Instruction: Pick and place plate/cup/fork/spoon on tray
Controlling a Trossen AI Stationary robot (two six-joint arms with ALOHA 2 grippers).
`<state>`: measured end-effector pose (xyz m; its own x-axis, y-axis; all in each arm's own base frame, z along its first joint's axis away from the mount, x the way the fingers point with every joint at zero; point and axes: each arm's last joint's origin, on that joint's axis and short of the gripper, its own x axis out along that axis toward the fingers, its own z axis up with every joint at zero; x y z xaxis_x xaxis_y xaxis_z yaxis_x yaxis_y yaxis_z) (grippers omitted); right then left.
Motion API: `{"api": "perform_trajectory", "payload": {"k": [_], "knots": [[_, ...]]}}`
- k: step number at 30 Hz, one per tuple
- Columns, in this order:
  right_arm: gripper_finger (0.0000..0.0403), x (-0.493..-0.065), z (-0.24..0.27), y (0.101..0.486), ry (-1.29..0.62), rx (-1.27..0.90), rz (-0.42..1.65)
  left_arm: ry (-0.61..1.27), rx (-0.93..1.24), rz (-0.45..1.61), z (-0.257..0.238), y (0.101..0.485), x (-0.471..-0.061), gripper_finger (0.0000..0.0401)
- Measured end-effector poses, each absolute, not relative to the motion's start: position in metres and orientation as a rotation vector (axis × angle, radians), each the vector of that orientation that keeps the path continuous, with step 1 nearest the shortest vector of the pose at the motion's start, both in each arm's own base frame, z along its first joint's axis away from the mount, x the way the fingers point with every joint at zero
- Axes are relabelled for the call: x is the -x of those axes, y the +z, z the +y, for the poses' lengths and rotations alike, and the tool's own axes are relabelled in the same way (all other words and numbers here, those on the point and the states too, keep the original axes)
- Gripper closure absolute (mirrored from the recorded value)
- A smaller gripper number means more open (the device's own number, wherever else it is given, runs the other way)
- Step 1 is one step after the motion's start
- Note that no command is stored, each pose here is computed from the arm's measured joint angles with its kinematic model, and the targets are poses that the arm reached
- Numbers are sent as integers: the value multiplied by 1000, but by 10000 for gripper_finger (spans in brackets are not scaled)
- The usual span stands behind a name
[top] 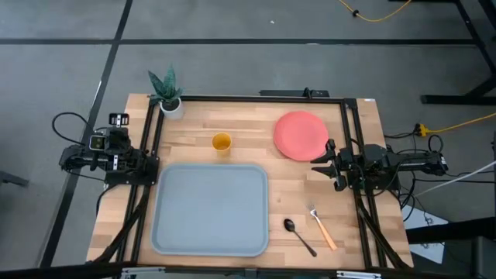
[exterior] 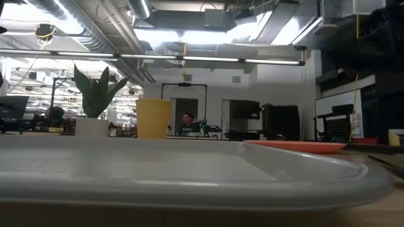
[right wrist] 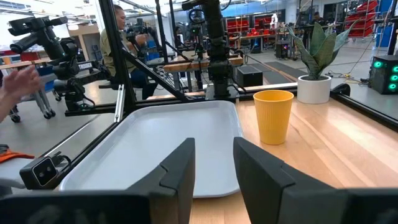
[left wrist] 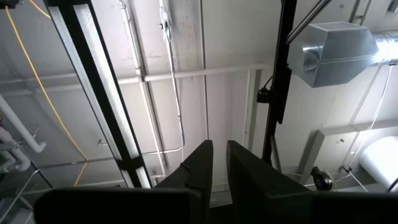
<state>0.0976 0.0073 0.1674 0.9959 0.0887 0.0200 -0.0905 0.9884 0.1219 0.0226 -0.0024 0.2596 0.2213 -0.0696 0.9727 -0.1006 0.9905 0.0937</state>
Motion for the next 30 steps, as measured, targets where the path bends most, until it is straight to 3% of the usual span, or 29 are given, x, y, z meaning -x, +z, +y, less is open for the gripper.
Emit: {"api": "perform_trajectory", "payload": {"k": [30], "knots": [[289,-98,7,168,91,-180,-22,21,-148,-1349,-2,260,-23,360]]}}
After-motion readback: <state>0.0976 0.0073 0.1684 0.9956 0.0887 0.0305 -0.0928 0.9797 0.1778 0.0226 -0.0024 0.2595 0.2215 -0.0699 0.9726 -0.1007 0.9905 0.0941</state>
